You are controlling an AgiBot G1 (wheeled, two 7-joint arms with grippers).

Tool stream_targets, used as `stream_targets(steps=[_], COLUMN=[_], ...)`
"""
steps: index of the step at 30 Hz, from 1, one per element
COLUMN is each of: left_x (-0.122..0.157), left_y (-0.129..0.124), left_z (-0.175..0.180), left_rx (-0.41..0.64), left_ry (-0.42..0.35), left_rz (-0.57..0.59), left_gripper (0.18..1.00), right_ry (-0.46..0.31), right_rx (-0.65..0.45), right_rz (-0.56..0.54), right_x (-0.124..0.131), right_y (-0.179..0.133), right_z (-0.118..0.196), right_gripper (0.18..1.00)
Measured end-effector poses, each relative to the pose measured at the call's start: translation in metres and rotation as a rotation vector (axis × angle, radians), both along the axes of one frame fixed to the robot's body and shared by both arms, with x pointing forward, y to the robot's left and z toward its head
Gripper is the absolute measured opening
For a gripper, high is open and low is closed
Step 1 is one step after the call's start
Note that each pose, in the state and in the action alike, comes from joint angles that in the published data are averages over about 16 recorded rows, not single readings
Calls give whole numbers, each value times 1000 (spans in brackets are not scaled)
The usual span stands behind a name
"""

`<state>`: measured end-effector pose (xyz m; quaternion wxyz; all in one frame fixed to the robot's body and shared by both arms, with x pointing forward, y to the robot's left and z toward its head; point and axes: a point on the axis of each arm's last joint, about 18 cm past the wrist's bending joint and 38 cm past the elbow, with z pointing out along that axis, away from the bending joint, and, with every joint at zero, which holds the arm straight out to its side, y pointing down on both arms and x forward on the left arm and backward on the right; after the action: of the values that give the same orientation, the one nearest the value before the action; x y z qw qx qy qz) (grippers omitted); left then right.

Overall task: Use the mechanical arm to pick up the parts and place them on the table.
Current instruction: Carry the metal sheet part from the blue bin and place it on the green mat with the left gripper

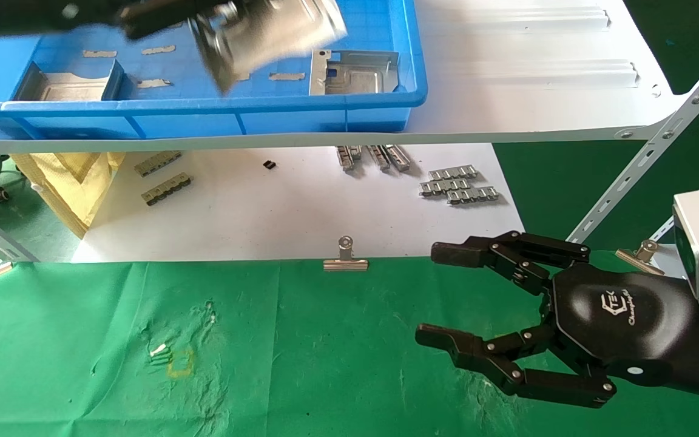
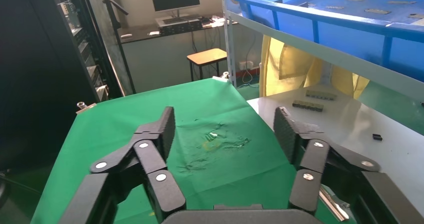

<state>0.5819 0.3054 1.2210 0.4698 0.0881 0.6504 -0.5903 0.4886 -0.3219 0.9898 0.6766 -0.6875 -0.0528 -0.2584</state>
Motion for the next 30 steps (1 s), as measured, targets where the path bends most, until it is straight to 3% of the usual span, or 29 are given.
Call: stream_targets(steps=[8, 14, 25, 30], left_x=[-35, -43, -10, 6], left_y=[7, 16, 51, 60], left_z=[-31, -77, -167, -197], left_rx=[145, 301, 636, 734], left_ry=[-85, -85, 6, 58], left_rz=[-93, -76, 48, 63], left_gripper=[271, 271, 271, 271], right_ry=[0, 0, 0, 0], right_rx=[0, 0, 0, 0], right_rz=[0, 0, 0, 0], right_x=[0, 0, 0, 0], right_y=[0, 0, 0, 0], right_z=[0, 0, 0, 0], right_gripper=[803, 903, 990, 998])
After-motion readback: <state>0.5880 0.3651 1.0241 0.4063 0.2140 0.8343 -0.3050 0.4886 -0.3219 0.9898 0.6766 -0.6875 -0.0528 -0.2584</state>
